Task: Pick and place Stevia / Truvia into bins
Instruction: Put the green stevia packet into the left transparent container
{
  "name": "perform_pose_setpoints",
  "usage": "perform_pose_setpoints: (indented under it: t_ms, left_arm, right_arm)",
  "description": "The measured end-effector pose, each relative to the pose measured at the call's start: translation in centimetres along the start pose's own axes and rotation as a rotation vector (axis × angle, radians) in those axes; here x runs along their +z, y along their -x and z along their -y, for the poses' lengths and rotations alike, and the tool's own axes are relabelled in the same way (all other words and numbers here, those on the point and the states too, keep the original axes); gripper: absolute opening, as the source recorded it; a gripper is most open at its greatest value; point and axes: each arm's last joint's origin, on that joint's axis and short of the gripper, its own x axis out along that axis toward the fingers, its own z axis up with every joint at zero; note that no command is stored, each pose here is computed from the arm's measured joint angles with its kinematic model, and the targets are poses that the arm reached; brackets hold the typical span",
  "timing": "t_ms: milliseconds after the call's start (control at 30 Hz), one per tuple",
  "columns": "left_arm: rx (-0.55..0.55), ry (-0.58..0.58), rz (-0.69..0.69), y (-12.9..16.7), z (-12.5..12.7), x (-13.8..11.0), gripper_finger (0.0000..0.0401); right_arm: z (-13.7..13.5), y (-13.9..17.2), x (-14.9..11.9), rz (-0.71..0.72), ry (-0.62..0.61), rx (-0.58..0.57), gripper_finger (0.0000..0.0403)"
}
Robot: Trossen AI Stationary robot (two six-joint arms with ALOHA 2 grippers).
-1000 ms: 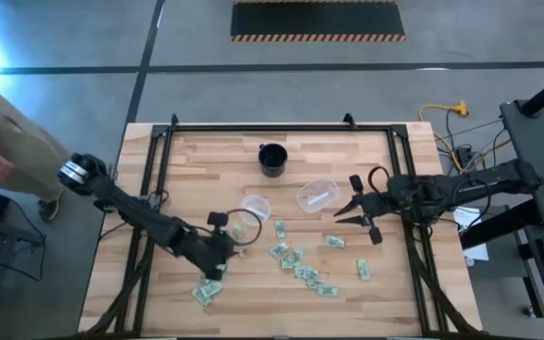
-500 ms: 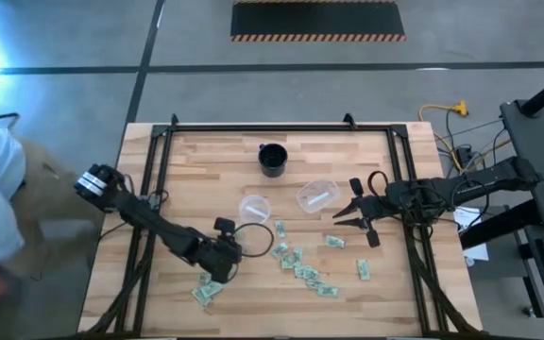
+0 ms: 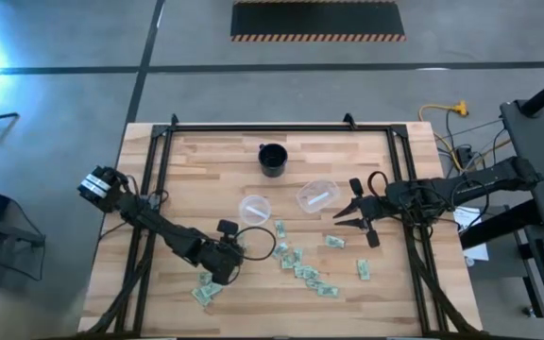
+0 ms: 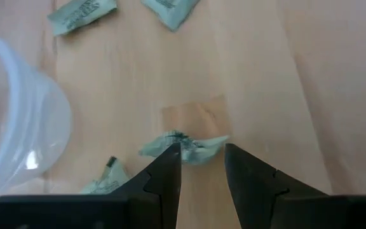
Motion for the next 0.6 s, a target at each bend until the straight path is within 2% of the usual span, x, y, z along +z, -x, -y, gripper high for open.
perform_pose_setpoints:
  t_ms: [600]
  left_arm:
    - [0.014, -0.004, -0.009, -0.39, -0.74, -0.09, 0.0105]
  right_arm:
    - [0.00, 0.00, 0.11, 0.011, -0.004, 0.000, 0.0068]
